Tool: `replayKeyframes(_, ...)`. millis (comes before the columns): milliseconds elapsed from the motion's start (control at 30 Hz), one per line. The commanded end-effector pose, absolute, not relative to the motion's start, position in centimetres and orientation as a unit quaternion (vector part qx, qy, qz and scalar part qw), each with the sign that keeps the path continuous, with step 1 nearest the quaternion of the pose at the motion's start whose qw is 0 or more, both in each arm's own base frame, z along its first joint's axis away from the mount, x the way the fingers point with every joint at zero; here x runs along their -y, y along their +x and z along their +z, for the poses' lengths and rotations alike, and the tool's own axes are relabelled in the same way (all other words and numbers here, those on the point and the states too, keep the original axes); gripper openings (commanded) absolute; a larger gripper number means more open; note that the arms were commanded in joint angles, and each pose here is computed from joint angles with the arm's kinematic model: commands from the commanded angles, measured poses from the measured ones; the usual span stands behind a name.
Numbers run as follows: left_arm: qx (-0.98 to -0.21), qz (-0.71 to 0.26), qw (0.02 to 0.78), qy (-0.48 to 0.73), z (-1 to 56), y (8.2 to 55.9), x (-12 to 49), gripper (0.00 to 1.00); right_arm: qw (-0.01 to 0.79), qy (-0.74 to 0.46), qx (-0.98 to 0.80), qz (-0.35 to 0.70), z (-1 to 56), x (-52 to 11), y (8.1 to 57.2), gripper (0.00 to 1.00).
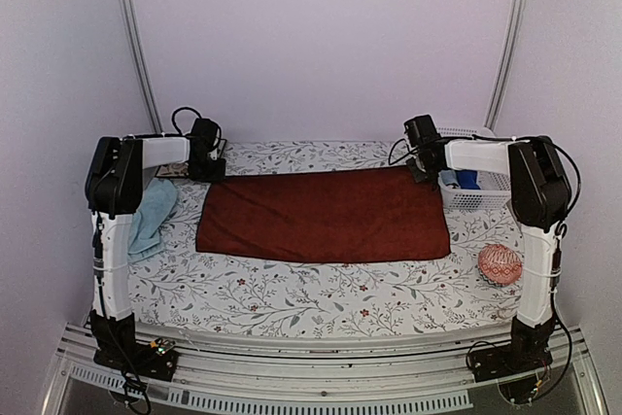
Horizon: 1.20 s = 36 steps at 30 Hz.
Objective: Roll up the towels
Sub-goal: Pick up the towel from the center of the board, then fold the towel at the center of the board.
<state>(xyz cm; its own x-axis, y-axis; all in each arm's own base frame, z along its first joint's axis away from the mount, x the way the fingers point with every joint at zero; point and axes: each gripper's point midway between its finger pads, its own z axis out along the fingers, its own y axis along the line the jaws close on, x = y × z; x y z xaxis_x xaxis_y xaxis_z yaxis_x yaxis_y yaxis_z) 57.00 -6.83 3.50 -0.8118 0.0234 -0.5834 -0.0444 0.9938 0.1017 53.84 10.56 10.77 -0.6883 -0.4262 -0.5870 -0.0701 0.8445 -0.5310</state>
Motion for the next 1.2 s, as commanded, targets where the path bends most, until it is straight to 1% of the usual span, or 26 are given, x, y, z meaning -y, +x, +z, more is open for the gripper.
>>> replayKeyframes(0, -0.929, 0.069, 0.362, -0.03, 8.0, 58.5, 5.8, 0.0, 0.387, -0.107, -0.871, -0.283, 12.1, -8.3, 55.3, 0.02)
replayKeyframes(133, -0.921, 0.071, 0.383, -0.024, 9.2, 58.9, 6.4, 0.0, 0.407, -0.095, -0.861, -0.289, 13.1, -8.2, 55.9, 0.02)
replayKeyframes(367, -0.915, 0.078, 0.395, -0.004, 9.7, 58.6, 7.3, 0.0, 0.411, -0.092, -0.86, -0.289, 13.5, -7.9, 56.1, 0.02)
replayKeyframes(533, -0.916, 0.067, 0.394, 0.01, 10.7, 56.4, 7.8, 0.0, 0.422, -0.113, -0.871, -0.223, 14.5, -9.1, 53.9, 0.02)
replayKeyframes(600, -0.917, 0.062, 0.395, 0.011, 11.3, 55.3, 7.8, 0.0, 0.415, -0.128, -0.88, -0.192, 14.0, -9.7, 52.7, 0.02)
replayKeyframes(767, -0.922, 0.07, 0.381, 0.013, 10.6, 52.6, 7.3, 0.0, 0.401, -0.156, -0.892, -0.138, 12.5, -10.9, 50.1, 0.02)
replayKeyframes(833, -0.92, 0.063, 0.387, 0.014, 11.4, 51.9, 7.3, 0.0, 0.402, -0.157, -0.892, -0.132, 12.7, -10.9, 49.6, 0.02)
replayKeyframes(967, -0.923, 0.044, 0.381, 0.021, 10.8, 50.8, 7.9, 0.0, 0.394, -0.154, -0.895, -0.139, 13.0, -10.4, 48.8, 0.02)
replayKeyframes(1167, -0.924, 0.011, 0.382, 0.021, 10.4, 49.8, 8.7, 0.0, 0.406, -0.143, -0.892, -0.138, 15.0, -10.0, 47.9, 0.02)
